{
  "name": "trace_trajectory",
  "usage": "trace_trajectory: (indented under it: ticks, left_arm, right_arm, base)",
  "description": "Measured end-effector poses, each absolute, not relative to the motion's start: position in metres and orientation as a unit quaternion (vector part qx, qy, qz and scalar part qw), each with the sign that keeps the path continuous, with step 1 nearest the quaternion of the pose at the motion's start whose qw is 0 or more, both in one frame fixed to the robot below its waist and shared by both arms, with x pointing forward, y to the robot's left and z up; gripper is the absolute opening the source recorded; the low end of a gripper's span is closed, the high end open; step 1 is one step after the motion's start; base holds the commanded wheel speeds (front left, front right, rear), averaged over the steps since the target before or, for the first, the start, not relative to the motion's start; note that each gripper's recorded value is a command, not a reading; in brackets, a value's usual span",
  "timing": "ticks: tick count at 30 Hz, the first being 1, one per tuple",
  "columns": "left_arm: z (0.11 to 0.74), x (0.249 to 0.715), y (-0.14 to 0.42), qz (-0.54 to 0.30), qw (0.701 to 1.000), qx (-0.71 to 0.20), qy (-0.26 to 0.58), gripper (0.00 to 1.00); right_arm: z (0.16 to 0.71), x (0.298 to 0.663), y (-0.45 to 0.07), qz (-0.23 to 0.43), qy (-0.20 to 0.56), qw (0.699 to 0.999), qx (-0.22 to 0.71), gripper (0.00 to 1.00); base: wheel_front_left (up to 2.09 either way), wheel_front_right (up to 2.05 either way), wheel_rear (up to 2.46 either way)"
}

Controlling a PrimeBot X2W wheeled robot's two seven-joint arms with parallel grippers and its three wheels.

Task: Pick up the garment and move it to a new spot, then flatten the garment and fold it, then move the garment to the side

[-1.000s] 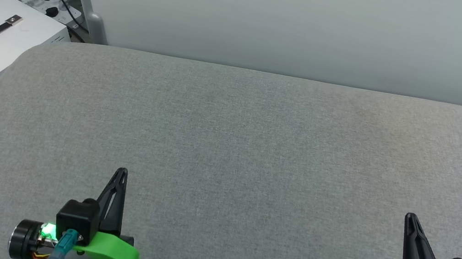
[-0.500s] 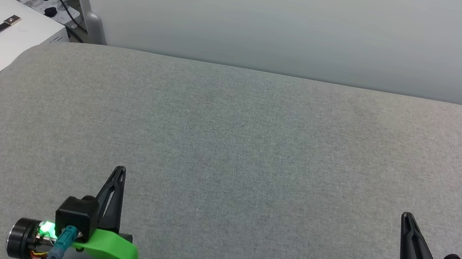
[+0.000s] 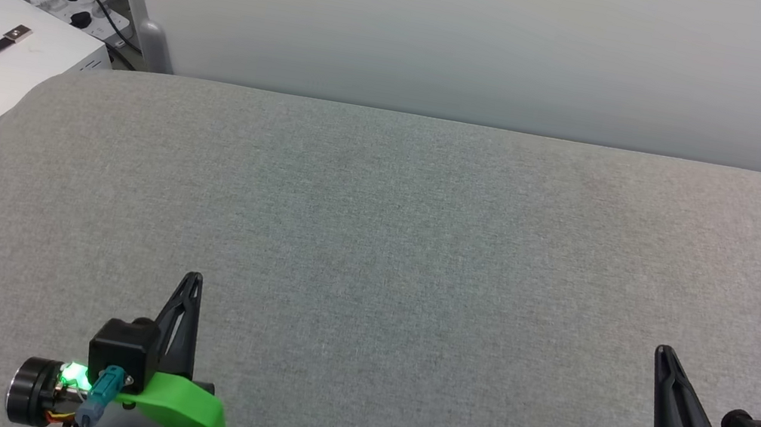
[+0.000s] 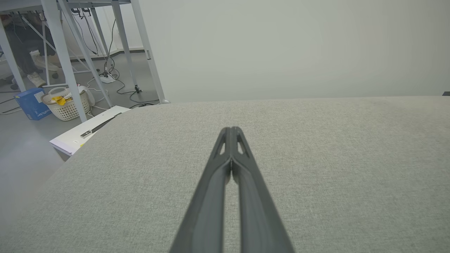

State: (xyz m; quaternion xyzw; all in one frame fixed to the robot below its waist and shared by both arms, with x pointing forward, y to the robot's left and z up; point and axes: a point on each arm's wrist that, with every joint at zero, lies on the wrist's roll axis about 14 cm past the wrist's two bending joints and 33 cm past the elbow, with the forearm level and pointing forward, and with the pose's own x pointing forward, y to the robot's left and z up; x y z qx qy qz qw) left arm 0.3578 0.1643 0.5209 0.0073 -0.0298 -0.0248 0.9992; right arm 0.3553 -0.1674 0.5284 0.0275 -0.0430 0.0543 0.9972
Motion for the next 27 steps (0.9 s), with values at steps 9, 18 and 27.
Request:
trace_trajectory:
  ticks: [9,18,27]
  left_arm:
    - [0.5203,0.3589,0.1670,-0.021,0.999,0.010,-0.024,0.00]
    - [0.5197,0.3598,0.1679,-0.019,1.000,0.012,-0.018,0.00]
    - [0.5196,0.3607,0.1690,-0.017,1.000,0.014,-0.013,0.00]
  right_arm:
    - [0.5275,0.3564,-0.1667,0.055,-0.037,0.998,0.023,0.00]
    - [0.5281,0.3587,-0.1657,0.057,-0.032,0.998,0.019,0.00]
    - [0.5265,0.3595,-0.1650,0.058,-0.024,0.998,0.012,0.00]
  base:
    - [0.00,0.00,0.00]
    - [0.00,0.00,0.00]
    - [0.00,0.00,0.00]
